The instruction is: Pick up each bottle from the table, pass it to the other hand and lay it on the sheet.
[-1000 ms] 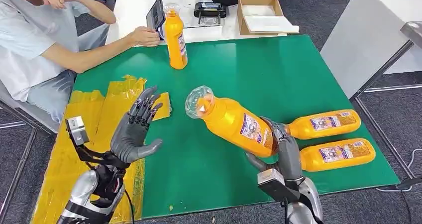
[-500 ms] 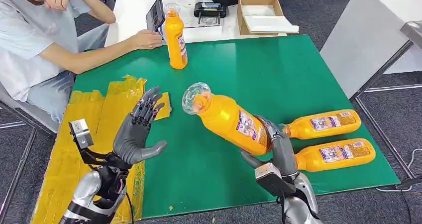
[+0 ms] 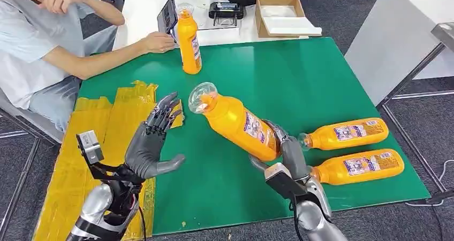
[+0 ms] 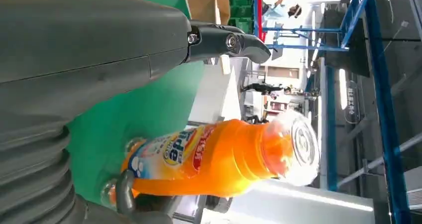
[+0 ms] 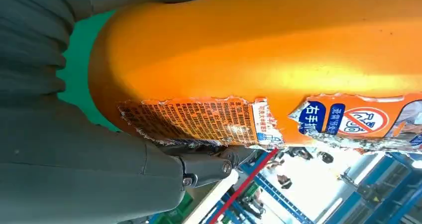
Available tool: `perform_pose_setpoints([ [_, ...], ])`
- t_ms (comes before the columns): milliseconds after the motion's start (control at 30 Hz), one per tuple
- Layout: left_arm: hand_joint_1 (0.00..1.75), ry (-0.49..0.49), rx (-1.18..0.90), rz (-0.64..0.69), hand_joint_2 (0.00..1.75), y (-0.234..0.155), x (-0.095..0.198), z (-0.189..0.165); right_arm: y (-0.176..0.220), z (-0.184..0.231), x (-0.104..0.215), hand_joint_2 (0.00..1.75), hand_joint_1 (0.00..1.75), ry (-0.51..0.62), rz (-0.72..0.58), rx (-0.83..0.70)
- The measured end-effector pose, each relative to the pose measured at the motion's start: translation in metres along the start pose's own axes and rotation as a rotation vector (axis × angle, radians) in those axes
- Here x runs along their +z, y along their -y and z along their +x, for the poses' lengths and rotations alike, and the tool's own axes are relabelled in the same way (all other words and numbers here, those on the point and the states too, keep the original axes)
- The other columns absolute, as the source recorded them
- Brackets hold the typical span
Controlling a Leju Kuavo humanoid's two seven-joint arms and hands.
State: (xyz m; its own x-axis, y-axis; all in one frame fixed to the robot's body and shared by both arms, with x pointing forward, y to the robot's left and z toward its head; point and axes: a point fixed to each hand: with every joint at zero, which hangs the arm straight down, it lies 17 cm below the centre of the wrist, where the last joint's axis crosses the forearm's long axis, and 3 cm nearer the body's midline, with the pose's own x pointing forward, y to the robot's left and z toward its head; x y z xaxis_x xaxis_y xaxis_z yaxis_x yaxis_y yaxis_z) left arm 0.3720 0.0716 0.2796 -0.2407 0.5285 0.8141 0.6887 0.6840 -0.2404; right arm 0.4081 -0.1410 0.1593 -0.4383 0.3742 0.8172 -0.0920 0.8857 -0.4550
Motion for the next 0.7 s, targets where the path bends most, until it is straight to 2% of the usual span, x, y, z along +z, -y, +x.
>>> perform_pose_setpoints([
  [700, 0.0, 0.001, 0.001, -0.009, 1.75, 0.0033, -0.0016, 0.0, -0.0075, -0.0034, 0.0002, 1.75, 1.75, -0.008, 0.017, -0.002],
])
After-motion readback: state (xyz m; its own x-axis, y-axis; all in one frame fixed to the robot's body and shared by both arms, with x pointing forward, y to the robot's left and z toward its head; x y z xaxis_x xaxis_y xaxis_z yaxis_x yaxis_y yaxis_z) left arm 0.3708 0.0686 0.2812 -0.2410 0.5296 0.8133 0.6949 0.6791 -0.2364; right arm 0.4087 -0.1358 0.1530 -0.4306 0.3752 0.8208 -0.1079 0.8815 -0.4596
